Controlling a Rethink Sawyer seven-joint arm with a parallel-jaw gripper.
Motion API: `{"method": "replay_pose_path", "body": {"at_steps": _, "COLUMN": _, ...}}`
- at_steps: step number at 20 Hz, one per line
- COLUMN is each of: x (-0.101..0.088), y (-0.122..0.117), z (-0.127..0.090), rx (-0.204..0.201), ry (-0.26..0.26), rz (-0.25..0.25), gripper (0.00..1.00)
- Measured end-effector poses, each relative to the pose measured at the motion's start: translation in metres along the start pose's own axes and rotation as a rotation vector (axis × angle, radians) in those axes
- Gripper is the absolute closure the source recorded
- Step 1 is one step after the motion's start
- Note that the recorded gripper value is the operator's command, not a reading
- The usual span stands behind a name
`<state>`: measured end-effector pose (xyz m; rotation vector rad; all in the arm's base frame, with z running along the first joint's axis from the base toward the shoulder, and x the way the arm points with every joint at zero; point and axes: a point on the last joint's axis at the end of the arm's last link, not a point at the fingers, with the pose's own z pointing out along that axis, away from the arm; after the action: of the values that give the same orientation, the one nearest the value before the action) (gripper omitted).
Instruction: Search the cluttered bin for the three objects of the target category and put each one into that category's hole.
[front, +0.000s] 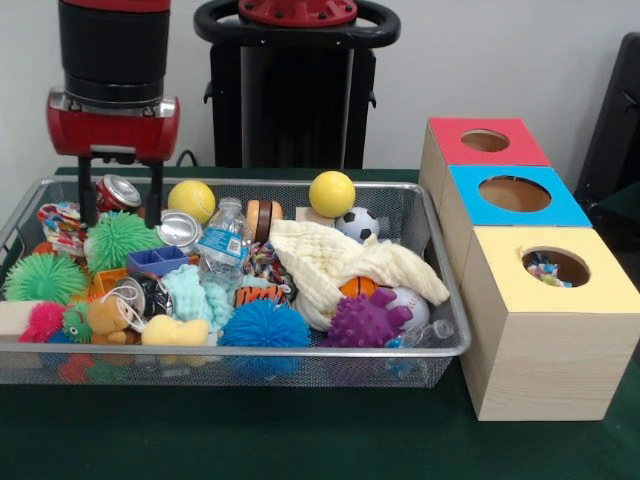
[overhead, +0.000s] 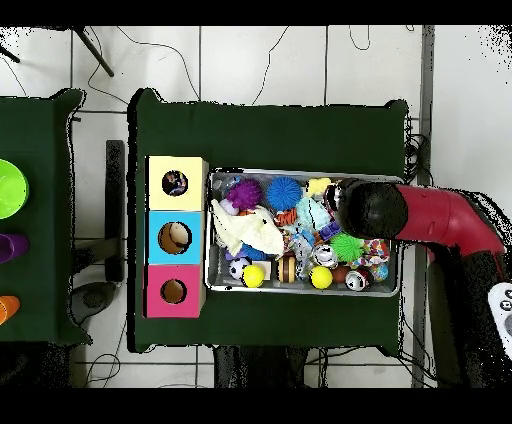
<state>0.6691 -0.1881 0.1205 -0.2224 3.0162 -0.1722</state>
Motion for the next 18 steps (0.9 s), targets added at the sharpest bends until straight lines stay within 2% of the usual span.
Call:
{"method": "replay_pose_path", "body": {"at_steps": 7, "x": -0.004, "y": -0.009, "z": 0.005, "rx": 0.007, "ry": -0.012, "rz": -0.048, "gripper": 0.00}}
{"method": "replay_pose_path", "body": {"at_steps": 11, "x": -0.007, "y": -0.007, "z": 0.008, "rx": -0.007, "ry": -0.012, "rz": -0.063, "gripper": 0.00}}
{"method": "replay_pose_path", "body": {"at_steps": 18, "x": 0.001, "y": -0.019, "z": 0.019, "rx": -0.028, "ry": 0.011, "rz": -0.040, "gripper": 0.00}}
